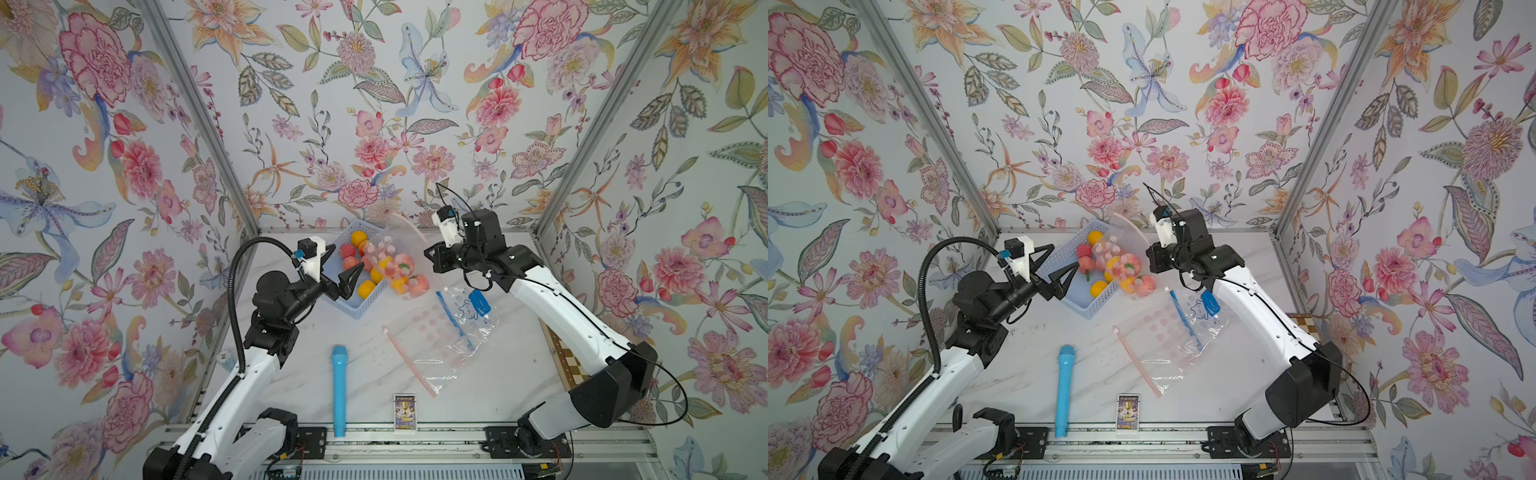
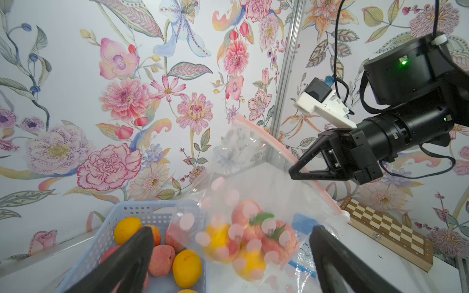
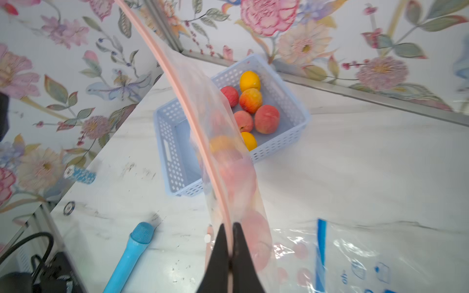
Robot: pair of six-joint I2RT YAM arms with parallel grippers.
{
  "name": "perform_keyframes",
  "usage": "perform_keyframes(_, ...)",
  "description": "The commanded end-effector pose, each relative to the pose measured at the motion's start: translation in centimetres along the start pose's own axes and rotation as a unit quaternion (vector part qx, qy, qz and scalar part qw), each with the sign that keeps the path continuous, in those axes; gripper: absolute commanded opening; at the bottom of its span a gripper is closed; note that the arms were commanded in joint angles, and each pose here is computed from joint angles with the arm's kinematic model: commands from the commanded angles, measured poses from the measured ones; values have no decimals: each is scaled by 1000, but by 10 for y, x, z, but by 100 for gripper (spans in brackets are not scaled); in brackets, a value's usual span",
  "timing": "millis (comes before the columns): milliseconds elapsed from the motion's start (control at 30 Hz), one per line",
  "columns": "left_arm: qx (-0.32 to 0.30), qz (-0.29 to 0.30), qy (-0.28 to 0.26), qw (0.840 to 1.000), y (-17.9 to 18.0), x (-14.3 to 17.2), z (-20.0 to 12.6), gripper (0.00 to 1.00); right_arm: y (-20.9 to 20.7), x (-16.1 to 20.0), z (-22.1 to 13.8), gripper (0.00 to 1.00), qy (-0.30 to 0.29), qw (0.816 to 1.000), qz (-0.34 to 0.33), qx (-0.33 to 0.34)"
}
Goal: Place the peach in a zip-top bag and seal the zipper
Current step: Place the zipper food storage bag at the center of the board.
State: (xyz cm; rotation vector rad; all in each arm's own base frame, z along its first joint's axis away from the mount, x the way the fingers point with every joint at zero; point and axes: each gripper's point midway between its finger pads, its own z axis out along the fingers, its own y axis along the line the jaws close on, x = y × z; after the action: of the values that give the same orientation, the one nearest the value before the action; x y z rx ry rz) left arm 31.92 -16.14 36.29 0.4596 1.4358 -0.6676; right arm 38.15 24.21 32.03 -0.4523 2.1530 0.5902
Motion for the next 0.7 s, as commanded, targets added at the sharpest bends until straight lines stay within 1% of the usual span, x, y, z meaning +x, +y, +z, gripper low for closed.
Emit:
perform_keyframes(0,-10,-14,-24,1000,1,-22,-4,99,-38,-26,-35,0,-35,996,29,79)
perform_keyframes(100,-13,-27,-23,999,3,-20,-3,99,-84,-38,-47,0,-42,987,49,149)
perform_keyframes(233,-15,-47,-21,999,6,-17,1,99,-135,-47,-52,0,-35,977,63,200)
perform_keyframes(367,-15,-65,-19,998,8,-12,4,99,-179,-50,-52,0,-11,967,67,244)
perform_keyframes(567,-21,-79,-16,997,13,-8,7,99,-224,-45,-46,0,30,954,58,294)
perform_keyframes(667,-22,-80,-16,996,13,-7,7,99,-238,-38,-38,0,51,951,60,300)
